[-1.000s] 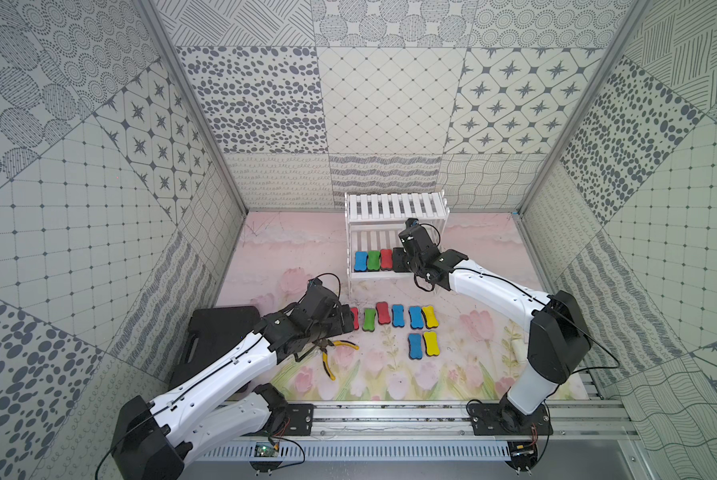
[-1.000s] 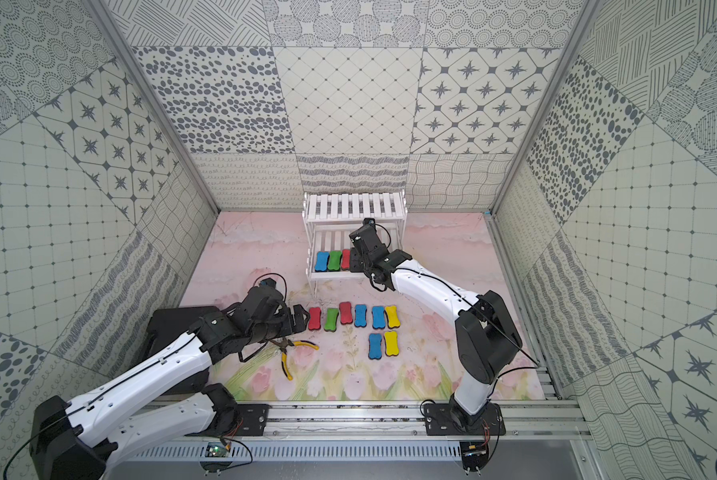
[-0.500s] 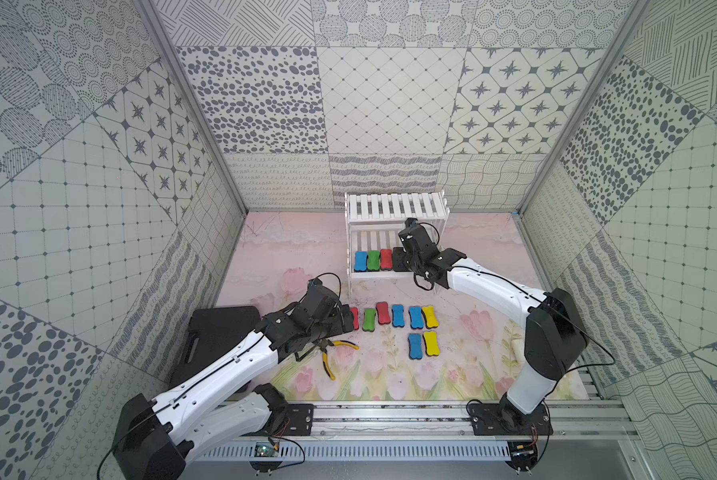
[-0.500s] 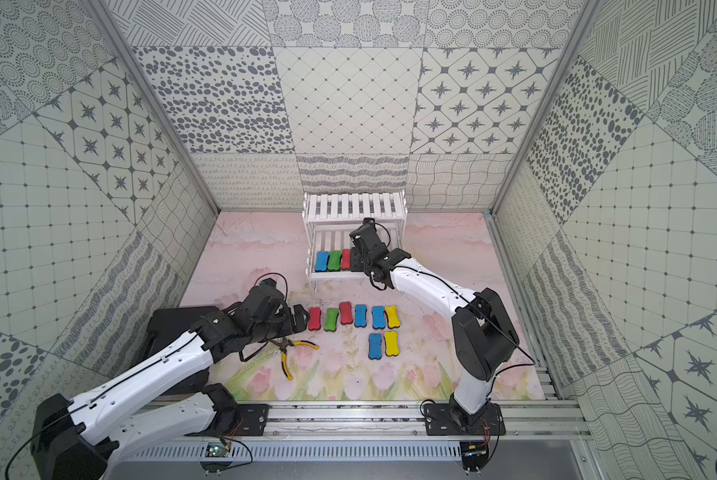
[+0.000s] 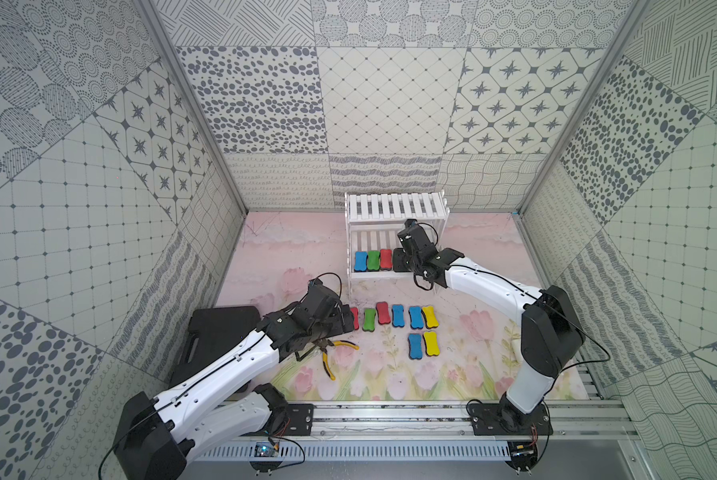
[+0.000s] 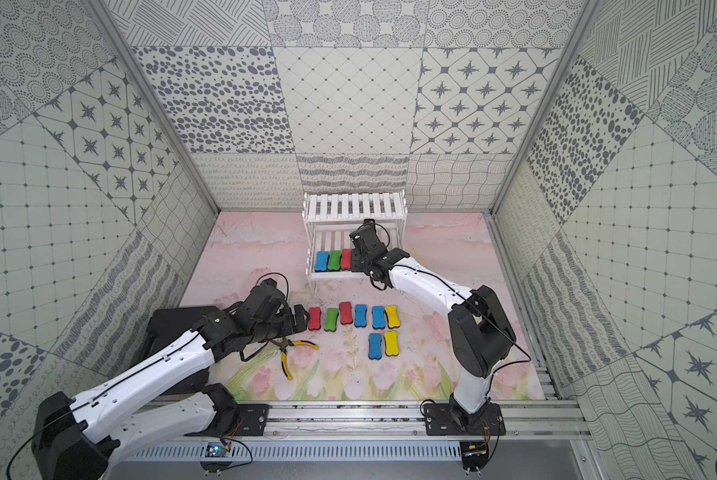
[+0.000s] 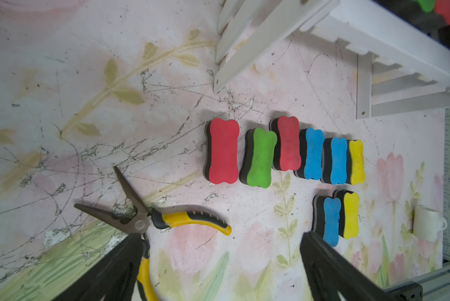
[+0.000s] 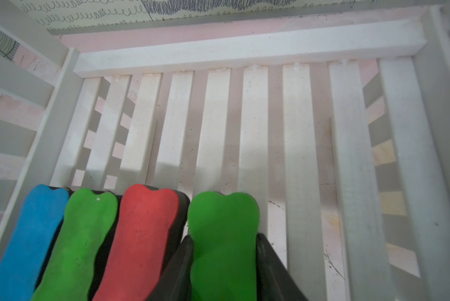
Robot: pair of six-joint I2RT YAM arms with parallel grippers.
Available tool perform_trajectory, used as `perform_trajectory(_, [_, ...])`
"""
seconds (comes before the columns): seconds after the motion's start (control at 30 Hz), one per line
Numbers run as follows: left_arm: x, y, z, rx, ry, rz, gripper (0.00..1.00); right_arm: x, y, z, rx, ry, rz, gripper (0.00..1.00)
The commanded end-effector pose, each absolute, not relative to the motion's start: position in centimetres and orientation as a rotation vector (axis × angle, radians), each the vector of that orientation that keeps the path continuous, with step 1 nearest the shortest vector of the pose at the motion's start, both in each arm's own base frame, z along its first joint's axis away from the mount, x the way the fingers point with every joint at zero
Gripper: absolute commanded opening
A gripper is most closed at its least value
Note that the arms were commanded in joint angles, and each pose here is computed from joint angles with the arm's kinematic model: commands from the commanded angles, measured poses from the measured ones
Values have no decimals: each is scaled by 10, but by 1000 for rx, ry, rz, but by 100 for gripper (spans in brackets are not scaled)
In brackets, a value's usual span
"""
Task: Remove the whiteboard erasers from the shelf
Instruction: Pick up the whiteboard eraser from the shelf, then place the whiteboard eraser at the center of the board.
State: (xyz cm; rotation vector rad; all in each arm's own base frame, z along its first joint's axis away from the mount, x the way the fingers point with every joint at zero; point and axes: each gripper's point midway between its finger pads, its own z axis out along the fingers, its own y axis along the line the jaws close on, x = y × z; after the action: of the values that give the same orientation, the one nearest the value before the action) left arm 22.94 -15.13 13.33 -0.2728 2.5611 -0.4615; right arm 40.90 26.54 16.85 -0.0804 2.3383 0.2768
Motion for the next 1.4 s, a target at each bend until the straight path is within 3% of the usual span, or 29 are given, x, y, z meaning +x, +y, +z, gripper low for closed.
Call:
perform_trajectory(0.0, [232,-152,137,-279,2559,-465,99,407,258,208,-36,2250,324,30])
perform_trajectory(0.2, [234,-153,140,-279,2552,-471,99,373,249,222,-2,2252,413,28])
perform_trajectory(0.43, [234,-154,140,-281,2548,-474,99,312,240,203,2,2311,456,28])
perform_trajectory(0.87, [234,-150,139,-316,2549,-457,99,220,274,103,50,2606,539,27])
perform_trajectory(1.37, [226,-138,145,-327,2532,-428,99,204,284,60,90,2776,465,27])
